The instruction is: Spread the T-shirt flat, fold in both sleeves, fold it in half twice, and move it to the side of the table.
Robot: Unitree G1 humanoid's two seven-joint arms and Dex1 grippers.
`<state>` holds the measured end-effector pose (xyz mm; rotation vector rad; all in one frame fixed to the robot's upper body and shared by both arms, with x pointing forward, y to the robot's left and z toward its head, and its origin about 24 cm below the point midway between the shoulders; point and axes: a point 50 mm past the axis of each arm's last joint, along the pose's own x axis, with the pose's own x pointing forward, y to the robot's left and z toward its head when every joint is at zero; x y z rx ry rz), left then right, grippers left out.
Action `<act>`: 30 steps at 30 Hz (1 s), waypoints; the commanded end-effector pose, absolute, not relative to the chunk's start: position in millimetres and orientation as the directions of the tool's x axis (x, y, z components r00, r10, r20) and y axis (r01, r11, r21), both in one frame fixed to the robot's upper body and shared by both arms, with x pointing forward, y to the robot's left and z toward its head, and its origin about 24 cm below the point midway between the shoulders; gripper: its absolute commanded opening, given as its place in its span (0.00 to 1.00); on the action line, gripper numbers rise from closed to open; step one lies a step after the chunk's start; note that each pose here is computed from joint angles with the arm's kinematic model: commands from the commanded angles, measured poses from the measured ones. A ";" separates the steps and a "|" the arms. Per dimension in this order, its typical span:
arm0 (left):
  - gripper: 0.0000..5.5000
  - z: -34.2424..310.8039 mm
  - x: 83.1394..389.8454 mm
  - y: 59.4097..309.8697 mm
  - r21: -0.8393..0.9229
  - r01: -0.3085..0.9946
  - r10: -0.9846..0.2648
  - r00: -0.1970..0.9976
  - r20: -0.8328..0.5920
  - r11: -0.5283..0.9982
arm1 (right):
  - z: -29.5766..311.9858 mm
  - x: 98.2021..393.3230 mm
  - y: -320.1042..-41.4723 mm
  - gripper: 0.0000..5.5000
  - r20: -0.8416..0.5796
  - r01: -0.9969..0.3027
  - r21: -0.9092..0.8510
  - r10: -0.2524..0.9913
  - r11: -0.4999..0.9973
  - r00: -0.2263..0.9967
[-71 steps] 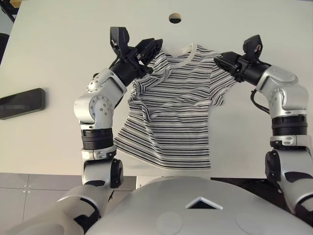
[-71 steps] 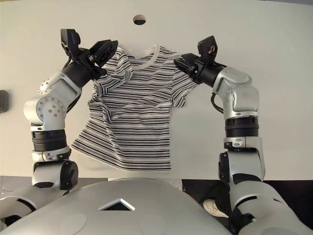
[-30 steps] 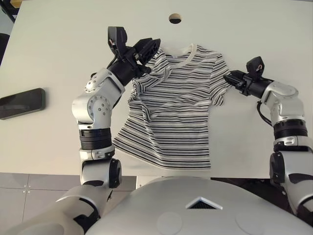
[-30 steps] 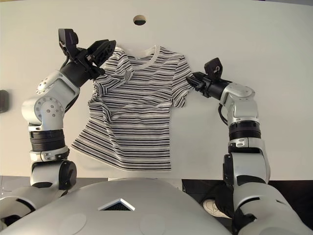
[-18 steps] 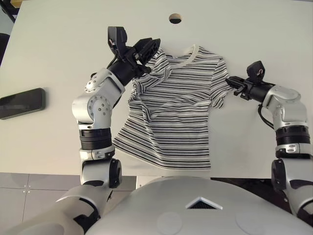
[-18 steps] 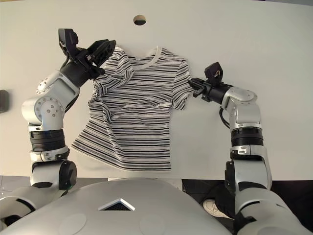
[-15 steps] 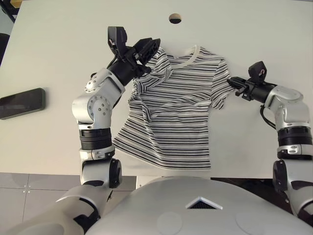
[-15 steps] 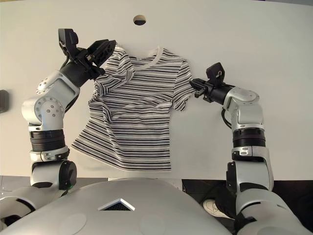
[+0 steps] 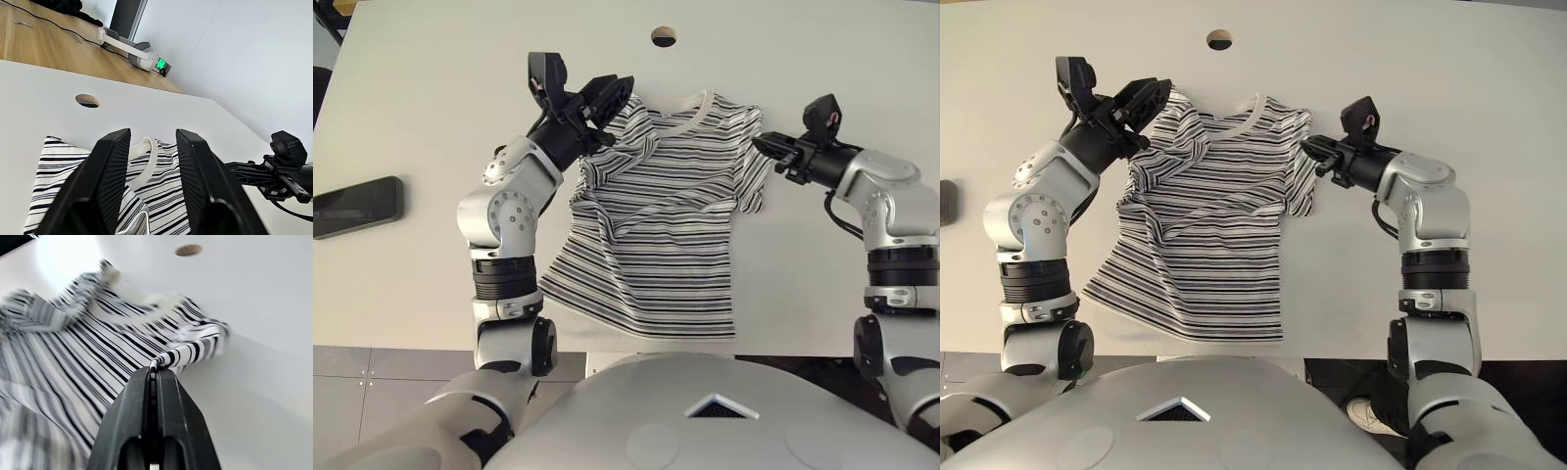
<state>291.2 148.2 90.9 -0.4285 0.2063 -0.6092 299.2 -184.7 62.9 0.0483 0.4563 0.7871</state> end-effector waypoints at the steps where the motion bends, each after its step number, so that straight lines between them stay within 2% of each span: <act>1: 0.32 93.0 292.6 150.2 -0.445 0.502 -0.580 0.813 -0.050 0.742 | 82.0 308.0 -155.5 0.02 -0.310 -0.712 0.257 0.754 0.653 0.579; 10: 0.32 92.3 292.5 149.2 -0.456 0.497 -0.576 0.817 -0.042 0.738 | 85.6 324.7 -113.5 0.02 -0.265 -0.676 0.355 0.763 0.646 0.590; 14: 0.32 92.9 292.0 149.7 -0.459 0.495 -0.573 0.819 -0.038 0.738 | 73.0 331.2 -93.5 0.02 -0.285 -0.636 0.399 0.748 0.661 0.599; 23: 0.32 90.9 291.9 149.6 -0.468 0.485 -0.564 0.825 -0.036 0.739 | 54.3 334.4 -67.4 0.02 -0.304 -0.596 0.466 0.751 0.654 0.586; 29: 0.32 90.4 293.8 148.9 -0.470 0.487 -0.566 0.824 -0.034 0.737 | 47.5 332.4 -69.2 0.20 -0.318 -0.595 0.472 0.755 0.650 0.573; 30: 0.32 90.3 293.7 149.3 -0.469 0.486 -0.565 0.824 -0.034 0.737 | 49.5 332.0 -70.9 0.20 -0.313 -0.606 0.466 0.761 0.645 0.569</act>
